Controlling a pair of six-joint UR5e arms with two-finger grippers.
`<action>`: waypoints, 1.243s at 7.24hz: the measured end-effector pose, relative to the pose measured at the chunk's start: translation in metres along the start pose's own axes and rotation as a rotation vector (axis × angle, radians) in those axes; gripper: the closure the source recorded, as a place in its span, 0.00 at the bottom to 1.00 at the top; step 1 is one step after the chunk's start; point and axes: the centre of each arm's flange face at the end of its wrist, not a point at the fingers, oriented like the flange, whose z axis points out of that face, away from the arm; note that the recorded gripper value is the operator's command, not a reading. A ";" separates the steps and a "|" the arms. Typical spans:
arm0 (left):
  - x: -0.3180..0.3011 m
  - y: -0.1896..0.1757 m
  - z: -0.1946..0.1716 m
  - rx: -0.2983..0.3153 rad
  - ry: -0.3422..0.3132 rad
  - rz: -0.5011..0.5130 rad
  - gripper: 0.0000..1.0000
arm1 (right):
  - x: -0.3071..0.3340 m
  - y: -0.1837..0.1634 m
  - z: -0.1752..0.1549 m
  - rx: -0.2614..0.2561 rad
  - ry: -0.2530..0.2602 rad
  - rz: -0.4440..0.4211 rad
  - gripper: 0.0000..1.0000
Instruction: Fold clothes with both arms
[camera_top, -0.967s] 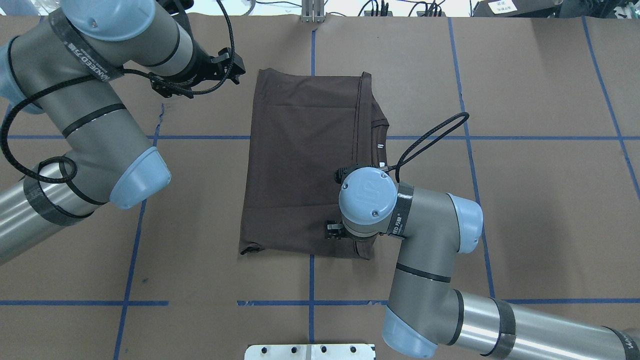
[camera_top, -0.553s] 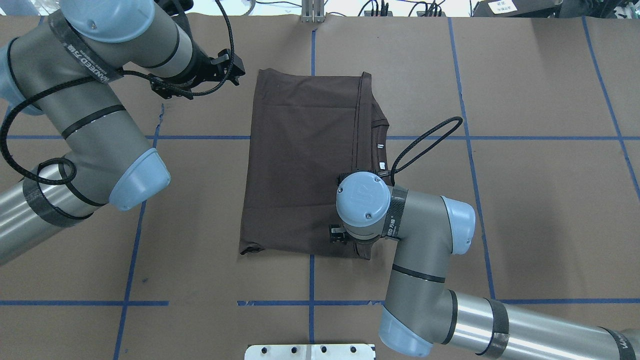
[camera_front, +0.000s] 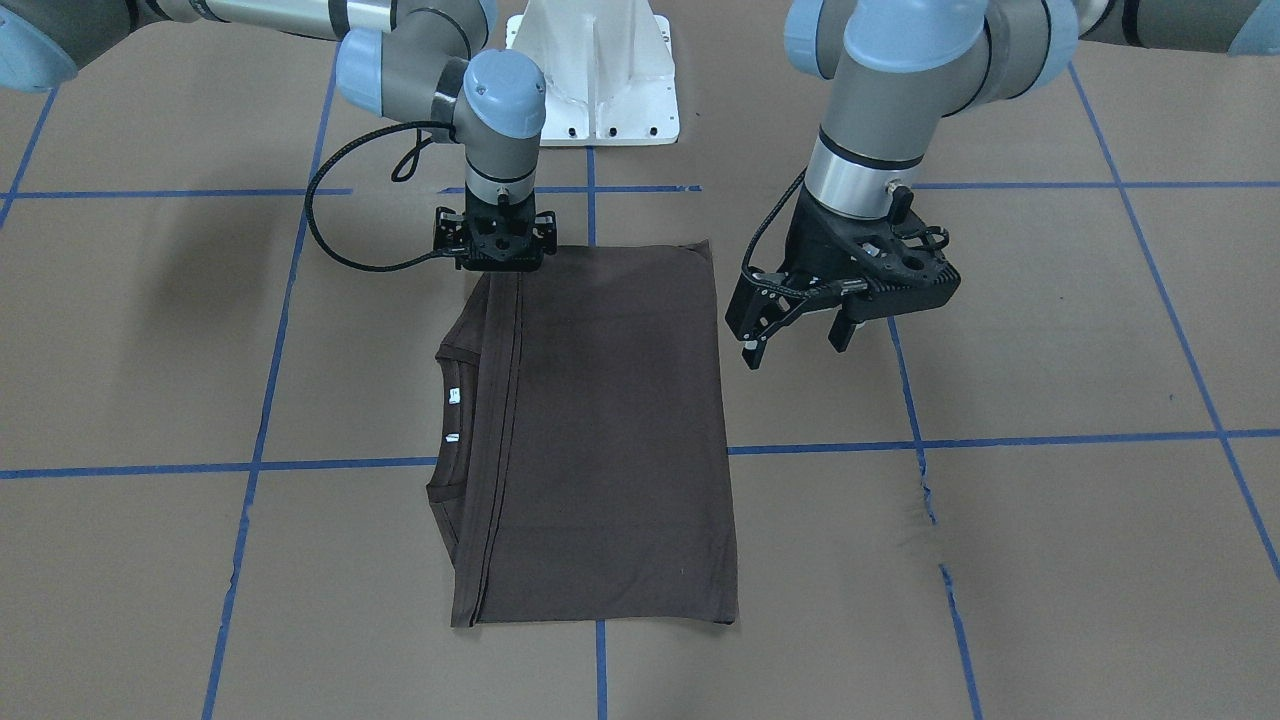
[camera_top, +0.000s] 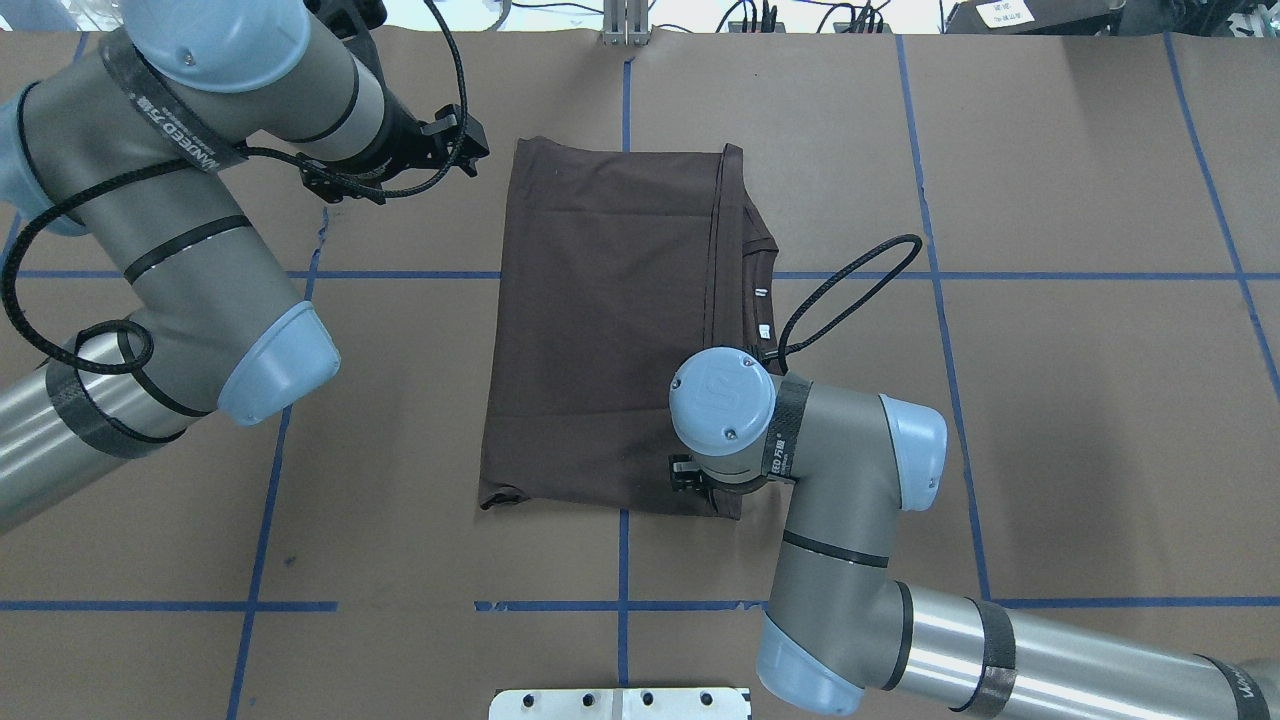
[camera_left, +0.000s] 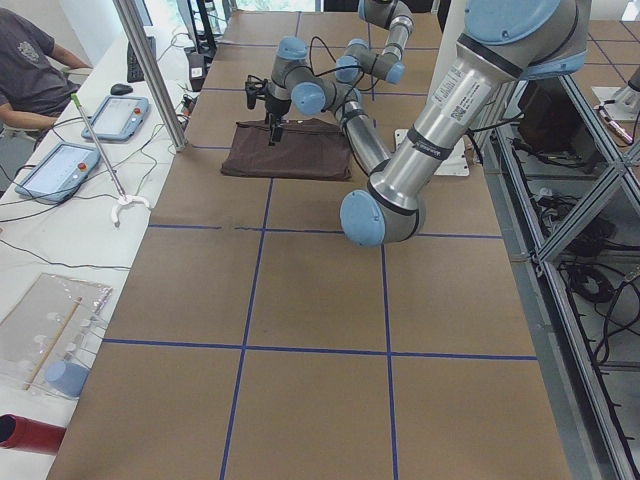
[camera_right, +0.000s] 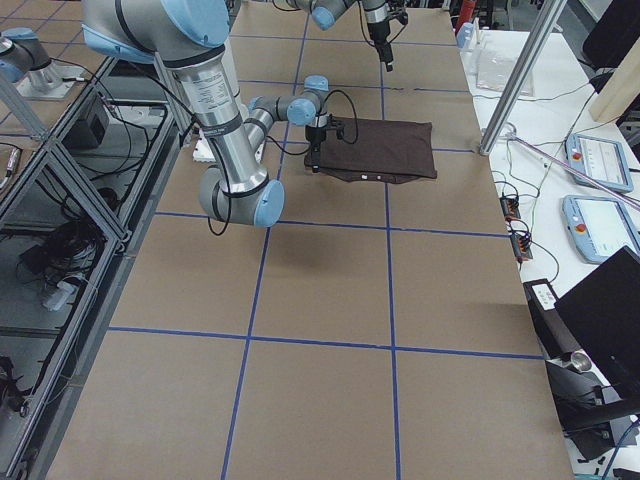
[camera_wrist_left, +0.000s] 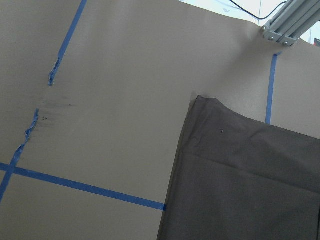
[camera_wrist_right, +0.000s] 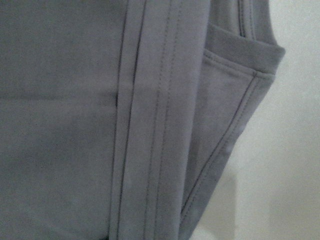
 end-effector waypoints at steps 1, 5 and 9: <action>0.000 0.001 0.001 -0.002 0.000 0.000 0.00 | 0.001 0.000 0.001 -0.005 0.015 0.002 0.00; 0.002 0.007 0.004 -0.011 -0.001 0.004 0.00 | 0.013 -0.008 -0.001 -0.011 0.077 -0.018 0.00; 0.005 0.016 0.009 -0.022 -0.003 0.007 0.00 | 0.035 -0.026 0.001 -0.008 0.115 -0.017 0.00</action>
